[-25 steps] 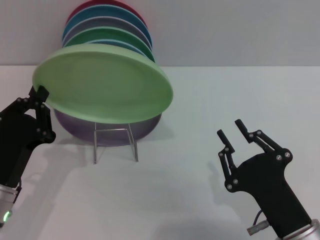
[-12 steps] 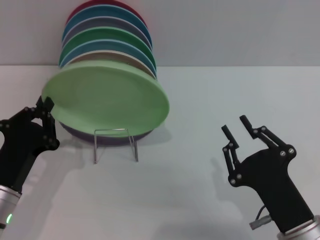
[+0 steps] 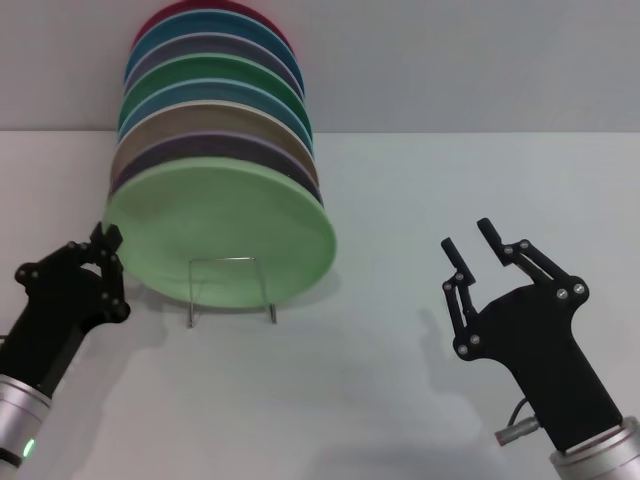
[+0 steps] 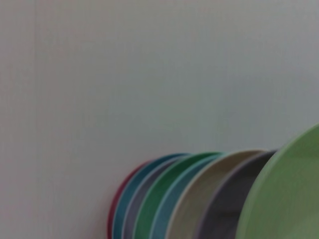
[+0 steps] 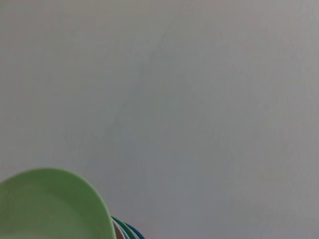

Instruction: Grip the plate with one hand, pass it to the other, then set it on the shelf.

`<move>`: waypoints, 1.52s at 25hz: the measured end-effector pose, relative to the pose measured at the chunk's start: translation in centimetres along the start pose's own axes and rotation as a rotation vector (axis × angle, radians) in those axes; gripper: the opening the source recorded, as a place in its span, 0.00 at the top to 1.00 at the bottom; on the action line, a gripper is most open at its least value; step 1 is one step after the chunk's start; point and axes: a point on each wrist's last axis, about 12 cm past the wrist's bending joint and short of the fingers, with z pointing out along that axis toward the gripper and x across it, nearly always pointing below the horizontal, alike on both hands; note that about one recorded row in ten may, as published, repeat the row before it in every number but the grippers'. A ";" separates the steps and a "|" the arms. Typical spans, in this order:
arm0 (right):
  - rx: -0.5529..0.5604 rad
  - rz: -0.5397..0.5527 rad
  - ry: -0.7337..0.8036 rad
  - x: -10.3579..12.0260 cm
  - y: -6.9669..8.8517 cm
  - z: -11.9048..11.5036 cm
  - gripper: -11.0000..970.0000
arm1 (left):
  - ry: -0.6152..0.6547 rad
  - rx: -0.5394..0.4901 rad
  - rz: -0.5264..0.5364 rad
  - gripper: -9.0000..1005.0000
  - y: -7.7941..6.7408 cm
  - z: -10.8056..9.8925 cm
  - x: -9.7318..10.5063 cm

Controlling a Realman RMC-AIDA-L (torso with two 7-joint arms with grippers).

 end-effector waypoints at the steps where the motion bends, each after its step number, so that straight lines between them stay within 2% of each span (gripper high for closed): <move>1: 0.001 0.000 0.000 0.0 0.0 0.0 0.67 | 0.009 0.003 0.004 0.83 0.0 0.0 0.1; 10: 0.011 0.002 0.006 0.2 -0.2 0.6 0.66 | 0.028 0.002 0.011 0.81 0.0 -0.1 0.3; 13: 0.038 0.011 0.025 0.6 -0.6 1.0 0.66 | 0.006 -0.010 0.008 0.81 0.0 -0.9 0.2; 14: 0.049 0.017 0.034 0.8 -0.8 1.1 0.66 | 0.006 -0.010 0.008 0.77 0.0 -0.9 0.2; 15: 0.060 0.024 0.042 1.0 -1.0 1.2 0.66 | -0.030 -0.029 0.003 0.74 0.1 -2.5 0.0; 19: 0.129 0.054 0.093 2.0 -2.3 1.9 0.66 | -0.089 -0.056 -0.010 0.61 -0.2 -5.1 -0.5; 21: 0.169 0.065 0.122 2.7 -2.9 2.1 0.65 | -0.110 -0.052 -0.016 0.53 -0.5 -5.7 -0.7; 22: 0.223 0.088 0.158 3.3 -3.8 2.4 0.65 | -0.122 -0.048 -0.018 0.49 -0.6 -5.8 -0.8; 24: 0.246 0.102 0.169 3.6 -4.1 2.5 0.65 | -0.139 -0.043 -0.024 0.41 -0.7 -5.8 -1.0; 27: 0.306 0.155 0.186 4.4 -5.4 2.7 0.65 | -0.170 -0.051 -0.026 0.23 -0.3 -4.8 -1.5; 31: 0.317 0.216 0.181 5.2 -6.5 2.6 0.65 | -0.175 -0.080 -0.040 0.21 0.5 -3.7 -1.6; 32: 0.310 0.302 0.175 6.1 -7.5 2.5 0.64 | -0.173 -0.107 -0.059 0.21 1.0 -3.0 -1.6; 33: 0.310 0.302 0.175 6.1 -7.5 2.5 0.64 | -0.173 -0.107 -0.059 0.21 1.0 -3.0 -1.6; 37: 0.297 0.445 0.166 7.8 -10.2 2.4 0.64 | -0.171 -0.166 -0.081 0.21 1.9 -1.8 -1.7; 38: 0.297 0.445 0.166 7.8 -10.2 2.4 0.60 | -0.170 -0.169 -0.081 0.21 1.9 -1.7 -1.7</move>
